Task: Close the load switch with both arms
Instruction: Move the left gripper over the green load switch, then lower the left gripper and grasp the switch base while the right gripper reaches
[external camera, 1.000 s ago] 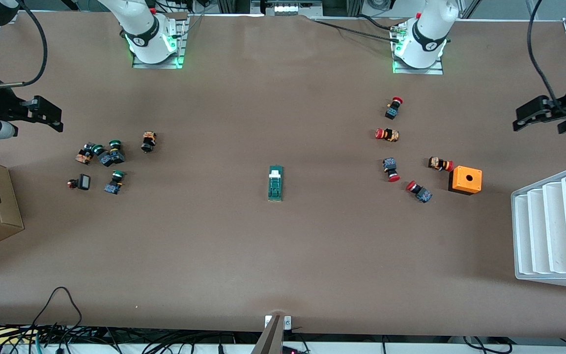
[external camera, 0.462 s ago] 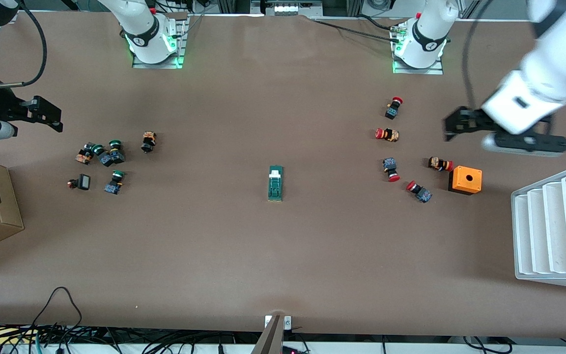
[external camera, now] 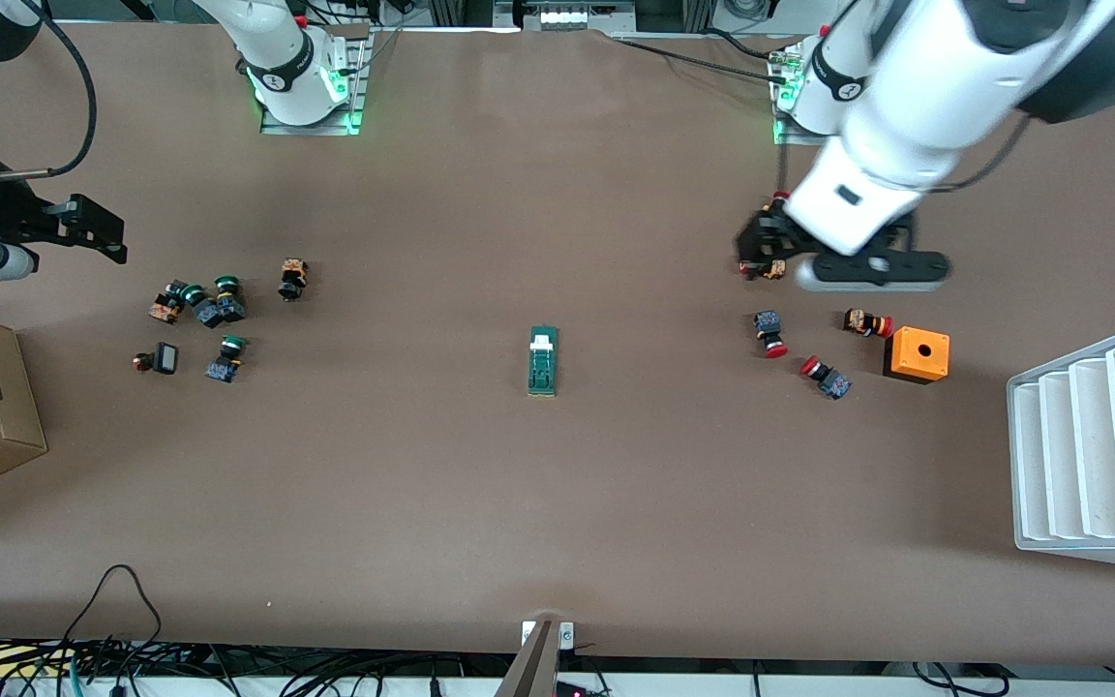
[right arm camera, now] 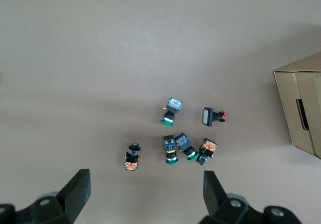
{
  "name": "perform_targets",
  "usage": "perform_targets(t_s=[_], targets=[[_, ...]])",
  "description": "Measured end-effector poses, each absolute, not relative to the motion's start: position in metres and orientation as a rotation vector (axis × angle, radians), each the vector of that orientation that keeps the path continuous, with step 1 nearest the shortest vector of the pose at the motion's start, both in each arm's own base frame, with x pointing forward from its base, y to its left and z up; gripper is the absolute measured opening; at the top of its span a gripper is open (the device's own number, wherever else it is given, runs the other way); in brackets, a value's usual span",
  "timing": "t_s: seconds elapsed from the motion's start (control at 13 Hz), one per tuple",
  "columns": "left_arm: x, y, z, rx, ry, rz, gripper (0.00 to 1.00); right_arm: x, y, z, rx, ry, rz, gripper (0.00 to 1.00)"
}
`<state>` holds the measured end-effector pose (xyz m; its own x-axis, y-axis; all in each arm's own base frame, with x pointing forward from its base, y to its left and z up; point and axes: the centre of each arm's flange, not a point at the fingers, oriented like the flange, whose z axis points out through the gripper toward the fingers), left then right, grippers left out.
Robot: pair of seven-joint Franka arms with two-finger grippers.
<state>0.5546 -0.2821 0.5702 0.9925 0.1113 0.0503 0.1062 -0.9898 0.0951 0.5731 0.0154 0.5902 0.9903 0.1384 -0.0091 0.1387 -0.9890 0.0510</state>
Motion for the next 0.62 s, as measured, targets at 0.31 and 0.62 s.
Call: perform_targets(t_s=[0.31,0.62], targets=[[0.515,-0.389,0.550,3.012,0.316,0.214,1.00,0.573,0.010,0.591,3.083,0.199,-0.007,1.00],[0.468,-0.484,0.492,3.031,0.399,0.446,1.00,0.573,0.009,0.591,3.083,0.198,-0.005,1.00]])
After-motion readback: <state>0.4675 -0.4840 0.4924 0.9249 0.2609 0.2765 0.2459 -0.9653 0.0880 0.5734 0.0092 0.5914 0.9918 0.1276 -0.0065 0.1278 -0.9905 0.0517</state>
